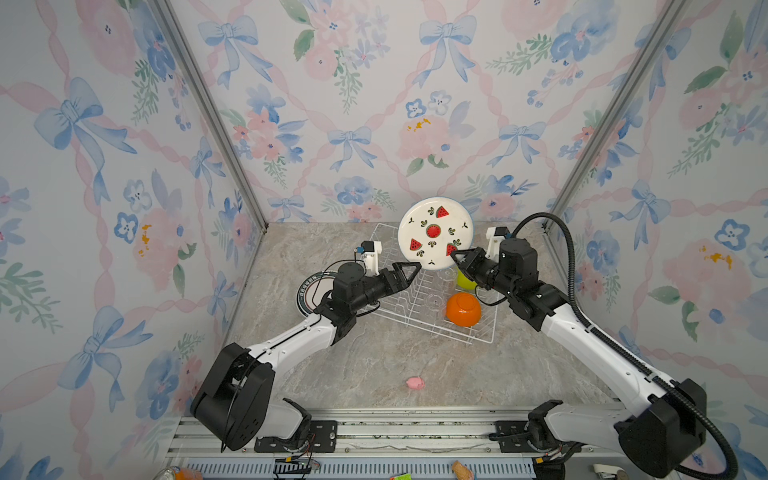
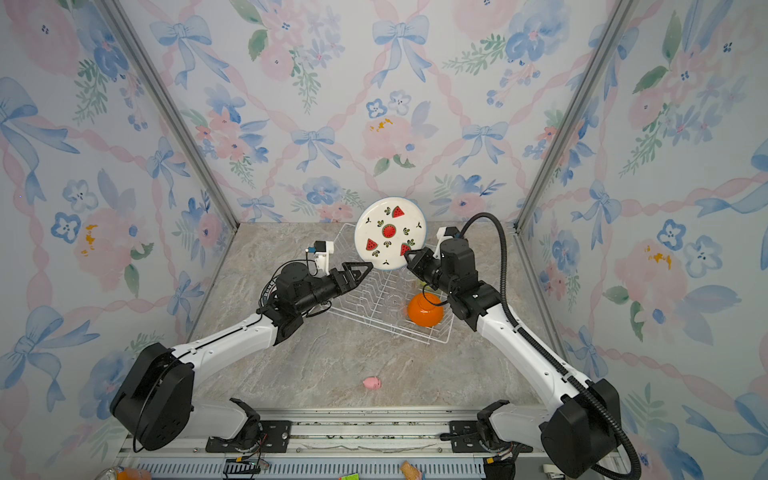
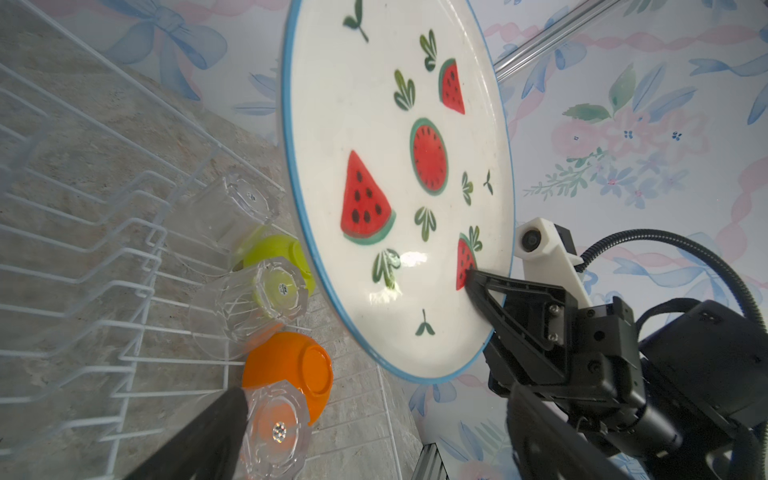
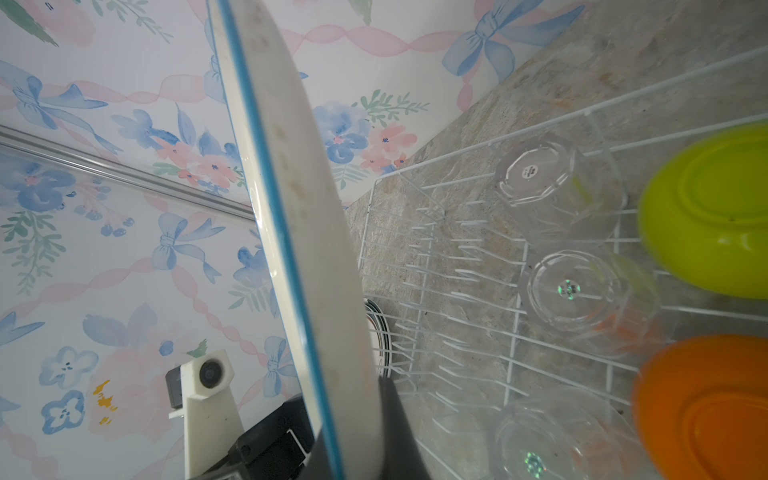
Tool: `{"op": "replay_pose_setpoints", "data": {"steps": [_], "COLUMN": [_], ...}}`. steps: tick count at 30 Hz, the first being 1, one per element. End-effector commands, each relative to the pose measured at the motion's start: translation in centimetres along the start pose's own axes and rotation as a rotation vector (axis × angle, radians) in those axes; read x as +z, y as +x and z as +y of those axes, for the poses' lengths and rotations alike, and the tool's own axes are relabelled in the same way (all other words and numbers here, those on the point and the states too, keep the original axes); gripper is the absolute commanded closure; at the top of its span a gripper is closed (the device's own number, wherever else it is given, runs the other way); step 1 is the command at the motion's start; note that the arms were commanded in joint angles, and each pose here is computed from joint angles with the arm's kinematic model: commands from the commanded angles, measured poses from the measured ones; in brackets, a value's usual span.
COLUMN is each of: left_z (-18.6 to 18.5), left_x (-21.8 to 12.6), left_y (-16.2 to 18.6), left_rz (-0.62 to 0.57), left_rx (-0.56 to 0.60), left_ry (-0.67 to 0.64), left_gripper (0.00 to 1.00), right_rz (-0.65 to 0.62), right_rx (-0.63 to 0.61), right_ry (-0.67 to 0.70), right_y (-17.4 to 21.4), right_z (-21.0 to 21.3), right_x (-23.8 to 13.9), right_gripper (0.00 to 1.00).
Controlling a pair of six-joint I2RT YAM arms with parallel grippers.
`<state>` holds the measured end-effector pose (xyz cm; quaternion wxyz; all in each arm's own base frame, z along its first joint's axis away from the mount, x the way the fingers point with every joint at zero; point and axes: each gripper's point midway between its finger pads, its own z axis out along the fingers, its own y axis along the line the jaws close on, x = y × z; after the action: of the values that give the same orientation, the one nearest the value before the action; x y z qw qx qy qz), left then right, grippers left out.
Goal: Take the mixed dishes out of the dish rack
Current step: 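Grasp the watermelon plate's rim with the left gripper while the right holds it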
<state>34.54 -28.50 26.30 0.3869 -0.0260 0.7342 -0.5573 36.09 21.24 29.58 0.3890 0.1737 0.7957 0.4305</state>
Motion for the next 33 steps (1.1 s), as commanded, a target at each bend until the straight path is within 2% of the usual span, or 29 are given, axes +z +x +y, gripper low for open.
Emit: {"op": "replay_pose_setpoints", "data": {"steps": [1,4,9,14,19,33], "left_z": [-1.6,-1.0,0.5,1.2,1.3,3.4], "left_x": [0.4,0.5,0.2,0.2,0.0,0.3], "left_y": [-1.7,-2.3,-3.3,-3.8,-4.0,-4.0], "left_rz": [-0.034,-0.049,-0.076,-0.082,-0.085,-0.080], "left_rx": [0.003,-0.004,-0.039,-0.038,-0.031,-0.046], "left_ry": [0.063,0.056,0.028,0.019,0.018,-0.022], "left_gripper": [0.05,0.17,0.29,0.71,0.68,0.71], "right_rz": [-0.066,-0.051,-0.024,0.008,0.073,0.164], "right_rx": [0.002,0.016,0.021,0.035,0.025,0.006], "right_ry": [-0.195,-0.208,-0.206,-0.224,-0.235,-0.218], "right_y": [-1.7,-1.3,-0.9,-0.2,1.2,3.5], "right_z": [5.2,5.4,5.4,5.7,6.2,6.2], "right_x": [-2.0,-1.8,-1.3,-0.4,0.8,2.0], "right_gripper": [1.00,1.00,1.00,1.00,1.00,1.00]}}
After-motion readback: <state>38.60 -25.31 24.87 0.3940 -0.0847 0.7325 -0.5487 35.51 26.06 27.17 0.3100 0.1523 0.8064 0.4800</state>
